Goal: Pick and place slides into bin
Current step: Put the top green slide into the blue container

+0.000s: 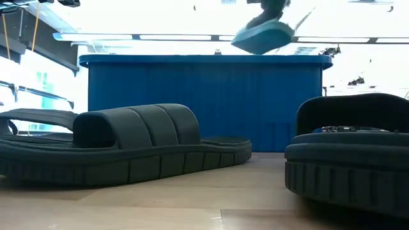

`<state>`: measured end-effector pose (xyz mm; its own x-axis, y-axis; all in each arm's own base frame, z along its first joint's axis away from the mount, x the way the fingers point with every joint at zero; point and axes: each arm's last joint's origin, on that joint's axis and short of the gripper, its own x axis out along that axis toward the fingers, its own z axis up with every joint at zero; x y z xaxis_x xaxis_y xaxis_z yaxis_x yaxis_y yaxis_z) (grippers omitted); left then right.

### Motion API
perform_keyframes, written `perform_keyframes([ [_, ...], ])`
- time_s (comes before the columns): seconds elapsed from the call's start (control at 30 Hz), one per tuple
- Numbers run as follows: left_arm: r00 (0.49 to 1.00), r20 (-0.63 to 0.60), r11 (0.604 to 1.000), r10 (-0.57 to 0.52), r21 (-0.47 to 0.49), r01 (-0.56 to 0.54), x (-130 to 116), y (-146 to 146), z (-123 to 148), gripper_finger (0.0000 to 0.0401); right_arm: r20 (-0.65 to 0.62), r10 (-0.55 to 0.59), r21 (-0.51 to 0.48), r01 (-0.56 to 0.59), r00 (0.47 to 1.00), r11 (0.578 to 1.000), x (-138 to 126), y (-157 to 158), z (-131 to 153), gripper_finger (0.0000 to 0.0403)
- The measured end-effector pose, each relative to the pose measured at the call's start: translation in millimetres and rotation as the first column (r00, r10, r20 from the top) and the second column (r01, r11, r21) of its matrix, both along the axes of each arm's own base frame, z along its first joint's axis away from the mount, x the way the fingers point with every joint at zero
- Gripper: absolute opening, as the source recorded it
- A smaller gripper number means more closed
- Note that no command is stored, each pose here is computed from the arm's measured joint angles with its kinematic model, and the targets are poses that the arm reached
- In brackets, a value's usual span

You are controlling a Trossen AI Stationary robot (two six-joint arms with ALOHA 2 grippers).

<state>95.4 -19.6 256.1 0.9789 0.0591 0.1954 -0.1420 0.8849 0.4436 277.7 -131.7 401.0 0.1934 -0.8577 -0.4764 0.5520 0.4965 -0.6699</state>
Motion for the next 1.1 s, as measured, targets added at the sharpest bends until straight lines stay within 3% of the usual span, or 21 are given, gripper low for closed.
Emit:
perform_keyframes([
  [0.17, 1.0, -0.002, 1.0, 0.0, 0.001, 0.0, 0, 0, 0, 0.0161, 0.002, 0.027, -0.045, -0.027, 1.0, 0.999, 7, -28, -28, 0.0],
  [0.4, 0.999, -0.048, 1.0, 0.0, 0.015, 0.0, 1, 0, -5, 0.0161, -0.075, -0.027, 0.027, 0.03, 0.997, 0.999, -6, -51, -89, 0.0],
  [0.6, 0.999, -0.049, 1.0, 0.0, 0.013, 0.001, 1, 0, -5, 0.0161, -0.109, -0.069, 0.026, 0.072, 0.992, 0.997, -19, -65, -129, 0.0],
  [0.87, 0.999, -0.047, 1.0, 0.0, 0.012, 0.001, 1, 0, -5, 0.0161, -0.072, -0.039, 0.058, 0.043, 0.997, 0.997, -24, -73, -141, 0.0004],
  [1.0, 0.999, -0.047, 1.0, 0.0, 0.012, 0.001, 1, 0, -5, 0.0161, -0.045, 0.035, 0.113, -0.03, 0.998, 0.993, -25, -76, -142, 0.0026],
  [1.1, 0.999, -0.046, 1.0, 0.0, 0.012, 0.001, 1, 0, -5, 0.0161, -0.032, 0.001, 0.11, 0.002, 0.999, 0.994, -28, -78, -142, 0.0047],
])
